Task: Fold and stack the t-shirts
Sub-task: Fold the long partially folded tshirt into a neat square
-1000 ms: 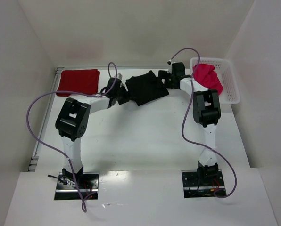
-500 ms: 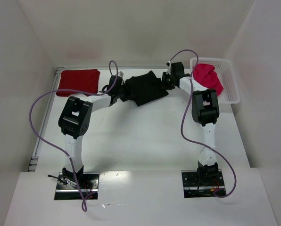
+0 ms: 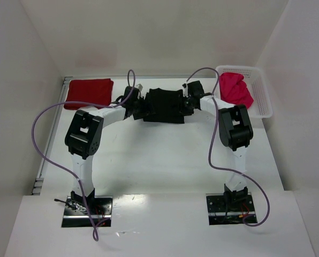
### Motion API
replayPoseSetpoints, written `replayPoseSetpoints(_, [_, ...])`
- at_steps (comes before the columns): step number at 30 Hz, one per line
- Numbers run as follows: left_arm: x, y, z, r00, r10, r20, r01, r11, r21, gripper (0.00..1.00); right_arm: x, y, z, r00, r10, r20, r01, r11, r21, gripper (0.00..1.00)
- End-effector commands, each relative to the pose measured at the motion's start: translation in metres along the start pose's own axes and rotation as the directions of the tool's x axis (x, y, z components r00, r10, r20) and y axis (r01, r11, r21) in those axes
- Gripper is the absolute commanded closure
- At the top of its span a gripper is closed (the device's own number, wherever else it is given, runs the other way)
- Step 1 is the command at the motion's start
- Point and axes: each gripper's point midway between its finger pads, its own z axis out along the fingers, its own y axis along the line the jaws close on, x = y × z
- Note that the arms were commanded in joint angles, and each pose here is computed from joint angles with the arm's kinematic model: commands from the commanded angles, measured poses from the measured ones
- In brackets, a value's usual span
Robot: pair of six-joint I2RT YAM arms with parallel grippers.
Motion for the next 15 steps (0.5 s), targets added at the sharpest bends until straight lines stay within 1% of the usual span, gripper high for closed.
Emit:
replayPoseSetpoints(1, [-0.015, -0.011, -0.024, 0.995, 0.086, 0.044, -0.086, 0.996, 0.004, 0.09, 0.0, 0.013, -0.016, 1.0, 0.014, 0.021, -0.013, 1.0, -0.019, 0.56])
replayPoseSetpoints(2, [-0.015, -0.009, -0.027, 0.994, 0.096, 0.045, -0.096, 0.995, -0.012, 0.07, -0.004, 0.016, -0.021, 0.999, 0.01, 0.034, -0.009, 1.0, -0.023, 0.48])
replayPoseSetpoints(3, [-0.015, -0.006, -0.028, 0.994, 0.104, 0.043, -0.103, 0.994, -0.025, 0.07, -0.005, 0.013, -0.021, 0.999, 0.01, 0.04, -0.01, 1.0, -0.006, 0.44])
replayPoseSetpoints(4, [-0.011, -0.002, -0.027, 0.992, 0.123, 0.035, -0.122, 0.992, -0.031, 0.07, -0.014, 0.013, -0.029, 0.997, 0.003, 0.073, -0.004, 1.0, 0.015, 0.36])
replayPoseSetpoints(6, [-0.01, -0.006, -0.027, 0.991, 0.134, 0.03, -0.134, 0.991, -0.006, 0.1, -0.015, 0.013, -0.034, 0.997, 0.001, 0.083, -0.003, 1.0, 0.023, 0.24])
replayPoseSetpoints(7, [-0.009, -0.007, -0.024, 0.991, 0.135, 0.027, -0.135, 0.991, 0.005, 0.1, -0.011, 0.012, -0.033, 0.997, 0.016, 0.075, -0.018, 1.0, 0.025, 0.15])
replayPoseSetpoints(8, [-0.005, -0.001, -0.019, 0.99, 0.14, 0.013, -0.14, 0.99, -0.003, 0.15, -0.016, 0.013, -0.038, 0.996, 0.012, 0.09, -0.015, 0.999, 0.03, 0.13])
replayPoseSetpoints(10, [-0.008, -0.008, -0.016, 0.989, 0.144, 0.014, -0.144, 0.989, 0.027, 0.22, -0.005, 0.011, -0.041, 0.997, 0.028, 0.074, -0.03, 0.999, 0.035, 0.13])
replayPoseSetpoints(11, [-0.003, -0.002, -0.011, 0.99, 0.14, -0.002, -0.14, 0.99, 0.019, 0.25, -0.005, 0.015, -0.044, 0.996, 0.039, 0.084, -0.041, 0.999, 0.019, 0.13])
replayPoseSetpoints(12, [-0.005, -0.003, -0.008, 0.99, 0.14, 0.001, -0.14, 0.99, 0.02, 0.26, 0.006, 0.013, -0.041, 0.997, 0.055, 0.062, -0.057, 0.998, 0.015, 0.13])
replayPoseSetpoints(13, [-0.007, -0.008, -0.009, 0.99, 0.143, 0.002, -0.143, 0.989, 0.035, 0.28, 0.008, 0.015, -0.043, 0.997, 0.054, 0.063, -0.054, 0.999, 0.003, 0.15])
replayPoseSetpoints(14, [-0.002, -0.005, -0.005, 0.99, 0.14, -0.014, -0.139, 0.99, 0.038, 0.28, 0.01, 0.014, -0.041, 0.996, 0.066, 0.063, -0.066, 0.998, 0.002, 0.19])
replayPoseSetpoints(15, [0.001, -0.002, -0.003, 0.989, 0.146, -0.022, -0.145, 0.989, 0.034, 0.29, 0.017, 0.014, -0.04, 0.997, 0.07, 0.045, -0.07, 0.998, -0.004, 0.21])
